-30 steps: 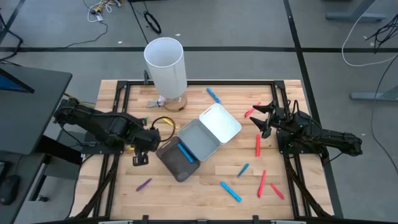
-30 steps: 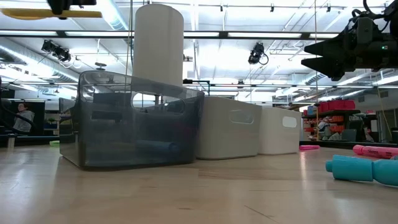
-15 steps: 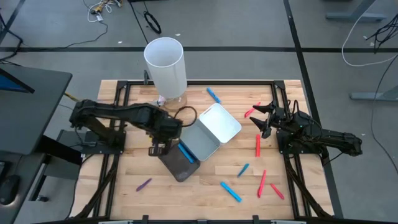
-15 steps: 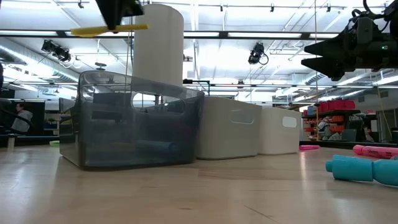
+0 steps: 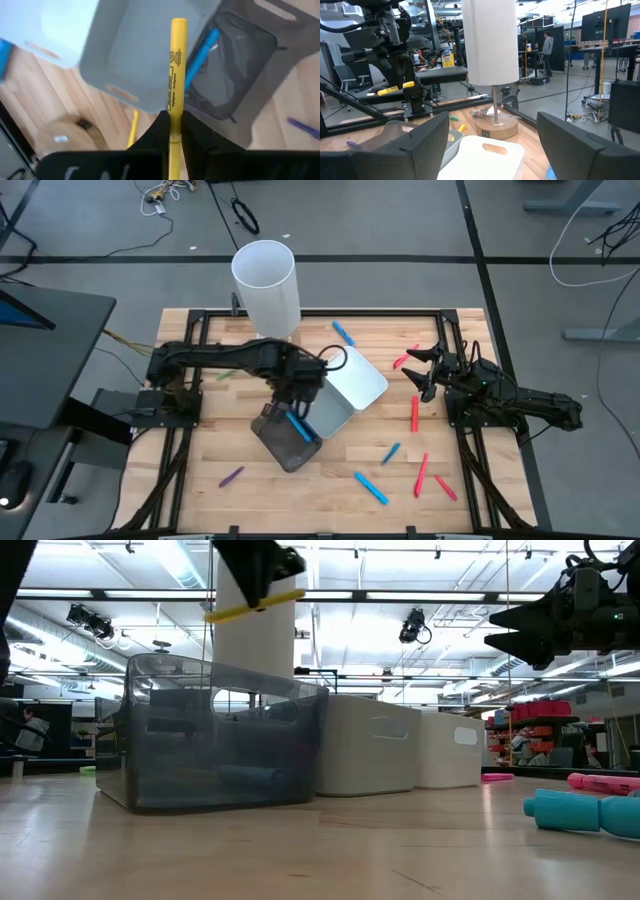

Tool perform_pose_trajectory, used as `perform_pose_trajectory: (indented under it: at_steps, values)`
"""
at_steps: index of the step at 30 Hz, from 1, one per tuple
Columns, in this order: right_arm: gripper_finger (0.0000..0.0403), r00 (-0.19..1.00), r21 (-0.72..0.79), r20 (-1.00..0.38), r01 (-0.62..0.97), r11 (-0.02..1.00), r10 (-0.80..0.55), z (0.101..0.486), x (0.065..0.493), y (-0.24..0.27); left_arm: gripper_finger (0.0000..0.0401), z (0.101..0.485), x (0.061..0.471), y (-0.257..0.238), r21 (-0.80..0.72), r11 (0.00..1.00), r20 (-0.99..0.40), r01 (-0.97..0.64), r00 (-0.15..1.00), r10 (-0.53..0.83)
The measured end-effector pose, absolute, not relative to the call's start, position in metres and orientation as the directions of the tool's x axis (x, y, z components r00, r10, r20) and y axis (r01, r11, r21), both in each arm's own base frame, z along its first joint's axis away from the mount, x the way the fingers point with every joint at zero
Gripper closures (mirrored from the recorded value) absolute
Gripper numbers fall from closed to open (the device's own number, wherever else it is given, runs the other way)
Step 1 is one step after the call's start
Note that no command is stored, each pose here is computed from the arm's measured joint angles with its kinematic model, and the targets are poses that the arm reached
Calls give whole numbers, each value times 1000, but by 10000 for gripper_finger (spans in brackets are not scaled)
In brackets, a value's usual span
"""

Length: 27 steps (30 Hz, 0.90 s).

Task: Pick & Place Markers
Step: Put the bottom yellow marker into the gray bin

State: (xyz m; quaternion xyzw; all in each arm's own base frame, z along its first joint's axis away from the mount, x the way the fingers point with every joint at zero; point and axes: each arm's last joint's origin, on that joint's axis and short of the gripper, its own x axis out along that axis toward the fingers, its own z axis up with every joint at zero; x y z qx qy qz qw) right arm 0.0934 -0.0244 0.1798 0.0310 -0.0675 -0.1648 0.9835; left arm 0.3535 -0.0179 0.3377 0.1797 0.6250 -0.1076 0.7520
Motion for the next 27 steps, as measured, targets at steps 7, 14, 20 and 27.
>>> perform_pose_trajectory:
  at_steps: [7, 14, 20, 27]
  values:
    - [101, 937, 83, 122, 320, 944, -328, 180, 93, -24, 374, 332, 383, -11, 148, 884, -969, 444, 242, 40]
    - [101, 937, 83, 122, 320, 944, -328, 180, 93, -24, 374, 324, 396, -8, 163, 834, -971, 527, 234, 42]
    - [101, 937, 83, 123, 320, 944, -328, 180, 93, -24, 374, 323, 397, -4, 155, 838, -972, 523, 230, 37]
    - [101, 937, 83, 123, 320, 944, -328, 180, 93, -24, 374, 319, 398, -3, 172, 829, -972, 532, 231, 54]
